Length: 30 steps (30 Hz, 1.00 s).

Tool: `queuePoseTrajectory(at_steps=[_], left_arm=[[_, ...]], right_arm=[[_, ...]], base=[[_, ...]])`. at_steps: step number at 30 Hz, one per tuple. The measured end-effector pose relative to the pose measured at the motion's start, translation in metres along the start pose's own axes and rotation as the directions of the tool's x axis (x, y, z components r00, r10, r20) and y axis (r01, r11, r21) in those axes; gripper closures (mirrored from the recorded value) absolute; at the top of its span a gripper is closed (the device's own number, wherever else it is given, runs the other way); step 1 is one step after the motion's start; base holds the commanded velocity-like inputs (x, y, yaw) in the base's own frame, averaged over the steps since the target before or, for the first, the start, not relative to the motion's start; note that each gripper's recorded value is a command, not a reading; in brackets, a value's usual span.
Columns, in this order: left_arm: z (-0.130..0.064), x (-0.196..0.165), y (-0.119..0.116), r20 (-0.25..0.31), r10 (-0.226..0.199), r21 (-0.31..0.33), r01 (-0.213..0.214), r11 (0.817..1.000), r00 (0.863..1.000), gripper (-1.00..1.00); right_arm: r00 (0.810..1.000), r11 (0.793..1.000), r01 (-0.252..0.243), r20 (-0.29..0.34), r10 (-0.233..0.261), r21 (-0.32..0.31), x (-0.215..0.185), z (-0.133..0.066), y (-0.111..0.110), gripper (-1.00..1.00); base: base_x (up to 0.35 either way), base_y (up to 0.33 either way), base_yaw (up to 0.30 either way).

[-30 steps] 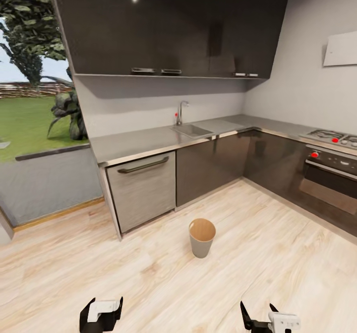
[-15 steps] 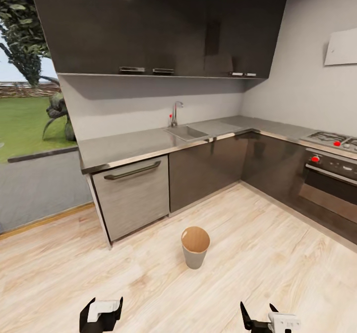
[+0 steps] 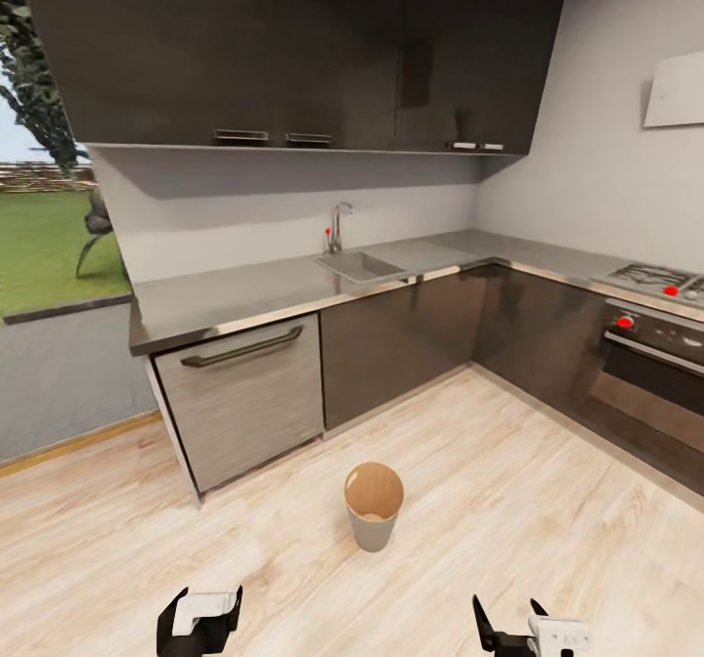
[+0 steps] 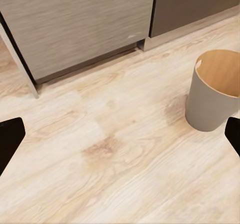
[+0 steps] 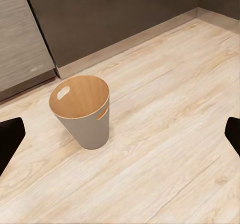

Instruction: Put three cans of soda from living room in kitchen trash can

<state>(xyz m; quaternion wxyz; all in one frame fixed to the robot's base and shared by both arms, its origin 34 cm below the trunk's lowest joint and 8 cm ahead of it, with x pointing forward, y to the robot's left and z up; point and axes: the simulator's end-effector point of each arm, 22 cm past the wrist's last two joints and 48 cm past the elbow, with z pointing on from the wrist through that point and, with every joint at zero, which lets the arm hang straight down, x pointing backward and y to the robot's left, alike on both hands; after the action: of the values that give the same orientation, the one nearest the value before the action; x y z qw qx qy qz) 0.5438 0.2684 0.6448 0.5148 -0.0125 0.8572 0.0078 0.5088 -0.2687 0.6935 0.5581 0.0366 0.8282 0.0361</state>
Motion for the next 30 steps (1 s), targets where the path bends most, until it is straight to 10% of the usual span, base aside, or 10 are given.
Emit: queuePoseTrajectory(at_steps=[30], left_arm=[[0.0000, 0.0000, 0.0001, 0.000, -0.003, 0.000, 0.003, 1.000, 1.000, -1.00]], right_arm=[[1.000, 1.000, 0.002, 0.000, -0.002, -0.005, -0.0002, 0.0001, 0.0014, -1.00]], base=[[0.118, -0.050, 0.157]])
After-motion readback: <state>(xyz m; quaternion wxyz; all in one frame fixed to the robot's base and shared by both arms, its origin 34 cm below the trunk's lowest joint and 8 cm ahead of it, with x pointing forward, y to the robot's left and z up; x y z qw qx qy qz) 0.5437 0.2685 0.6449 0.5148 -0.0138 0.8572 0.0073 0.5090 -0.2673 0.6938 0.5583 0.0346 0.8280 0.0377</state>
